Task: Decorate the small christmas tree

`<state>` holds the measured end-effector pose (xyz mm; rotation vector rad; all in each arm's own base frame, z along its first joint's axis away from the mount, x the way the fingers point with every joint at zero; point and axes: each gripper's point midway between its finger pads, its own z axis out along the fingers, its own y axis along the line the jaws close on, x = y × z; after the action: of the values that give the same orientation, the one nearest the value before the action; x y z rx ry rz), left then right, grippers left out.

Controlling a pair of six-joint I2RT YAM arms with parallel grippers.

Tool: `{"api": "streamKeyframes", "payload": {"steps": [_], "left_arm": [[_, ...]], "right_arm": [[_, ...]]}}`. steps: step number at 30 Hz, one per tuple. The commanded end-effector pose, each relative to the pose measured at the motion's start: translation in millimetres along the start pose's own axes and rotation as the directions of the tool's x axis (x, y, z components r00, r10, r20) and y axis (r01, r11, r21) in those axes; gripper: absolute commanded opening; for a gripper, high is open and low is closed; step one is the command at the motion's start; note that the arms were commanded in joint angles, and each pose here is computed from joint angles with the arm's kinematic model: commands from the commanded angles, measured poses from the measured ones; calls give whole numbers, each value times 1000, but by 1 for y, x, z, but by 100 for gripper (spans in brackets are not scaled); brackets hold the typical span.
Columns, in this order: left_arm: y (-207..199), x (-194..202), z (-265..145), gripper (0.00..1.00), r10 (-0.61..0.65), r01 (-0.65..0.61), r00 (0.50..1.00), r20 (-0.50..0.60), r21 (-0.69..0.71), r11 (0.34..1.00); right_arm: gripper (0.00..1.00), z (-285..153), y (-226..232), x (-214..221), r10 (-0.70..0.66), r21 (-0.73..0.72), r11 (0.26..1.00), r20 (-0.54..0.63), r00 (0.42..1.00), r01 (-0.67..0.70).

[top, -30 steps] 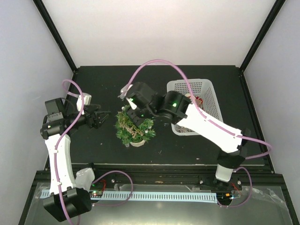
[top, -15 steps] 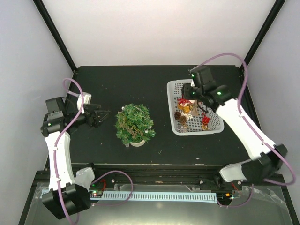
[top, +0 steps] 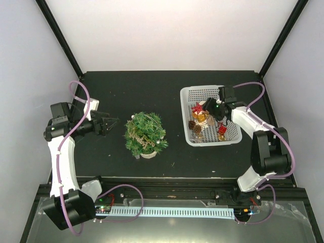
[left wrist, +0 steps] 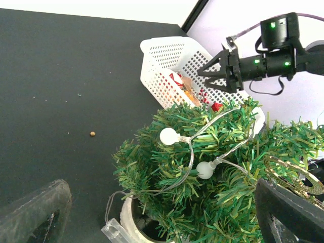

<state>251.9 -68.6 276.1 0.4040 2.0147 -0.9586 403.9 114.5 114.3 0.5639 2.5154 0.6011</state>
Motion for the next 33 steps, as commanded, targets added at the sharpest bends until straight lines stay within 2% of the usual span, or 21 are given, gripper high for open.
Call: {"api": "streamKeyframes", "payload": {"steps": [1, 5, 10, 16, 27, 33], "left_arm": [[-6, -6, -2, 99, 12, -13, 1000, 21, 25, 1000], [-4, -5, -2, 99, 4, -5, 1000, 20, 25, 1000], [-3, -4, -2, 99, -1, 1, 1000, 14, 16, 1000], [-1, -4, -1, 99, -8, 8, 1000, 18, 15, 1000], [1, -2, -1, 99, -12, 12, 1000, 11, 6, 1000], [3, -2, 0, 99, -18, 18, 1000, 10, 7, 1000]], "right_arm": [[67, 17, 20, -12, 69, -157, 985, 8, 998, -67], [64, 35, 14, -13, 142, -211, 967, -11, 990, -141], [63, 51, 4, -12, 174, -161, 971, -34, 984, -177], [63, 59, -6, -16, 181, -99, 978, -19, 983, -182], [56, 83, -10, -22, 203, -88, 975, -20, 979, -204], [55, 78, -10, -19, 185, -88, 979, -24, 983, -186]]}}
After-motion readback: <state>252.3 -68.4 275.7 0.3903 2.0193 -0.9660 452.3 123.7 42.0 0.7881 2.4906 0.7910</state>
